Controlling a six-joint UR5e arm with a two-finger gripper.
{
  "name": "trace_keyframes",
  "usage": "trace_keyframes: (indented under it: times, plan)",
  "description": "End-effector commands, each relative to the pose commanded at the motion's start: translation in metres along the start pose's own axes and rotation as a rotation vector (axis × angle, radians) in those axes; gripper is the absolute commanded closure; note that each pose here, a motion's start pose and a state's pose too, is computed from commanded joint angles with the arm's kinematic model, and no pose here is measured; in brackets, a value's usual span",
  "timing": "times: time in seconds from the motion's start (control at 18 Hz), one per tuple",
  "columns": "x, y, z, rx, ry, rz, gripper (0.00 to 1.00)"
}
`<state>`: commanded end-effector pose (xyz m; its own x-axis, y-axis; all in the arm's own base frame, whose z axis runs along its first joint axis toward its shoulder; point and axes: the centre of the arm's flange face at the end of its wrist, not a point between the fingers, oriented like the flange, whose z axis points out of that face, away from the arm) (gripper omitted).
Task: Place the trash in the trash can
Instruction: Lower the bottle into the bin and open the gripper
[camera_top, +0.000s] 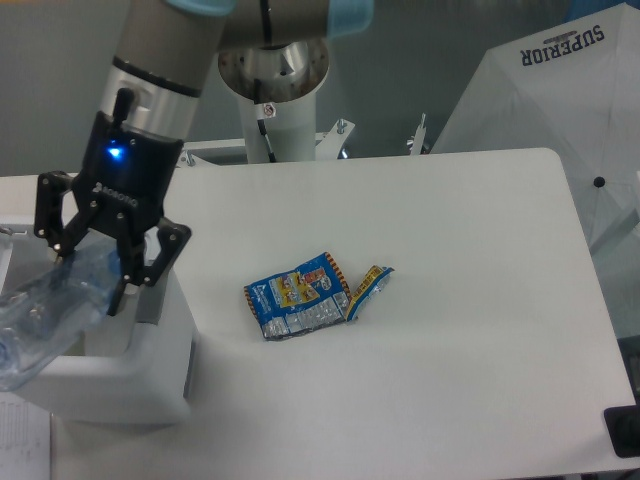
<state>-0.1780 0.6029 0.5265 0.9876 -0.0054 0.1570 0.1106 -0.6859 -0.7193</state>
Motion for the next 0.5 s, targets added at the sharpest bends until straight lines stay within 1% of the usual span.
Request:
trace_keyframes:
  times: [0.28,0.39,0.5]
  plan:
    - [0.0014,0.0006,0.0019,-0.002,0.003,0.004,0.37]
    - [0.003,0.0057,0.0059,-0.011,0.008,0.001,0.37]
    - [0.0023,0.0039,0.0079,0.01,0.002,0.018,0.37]
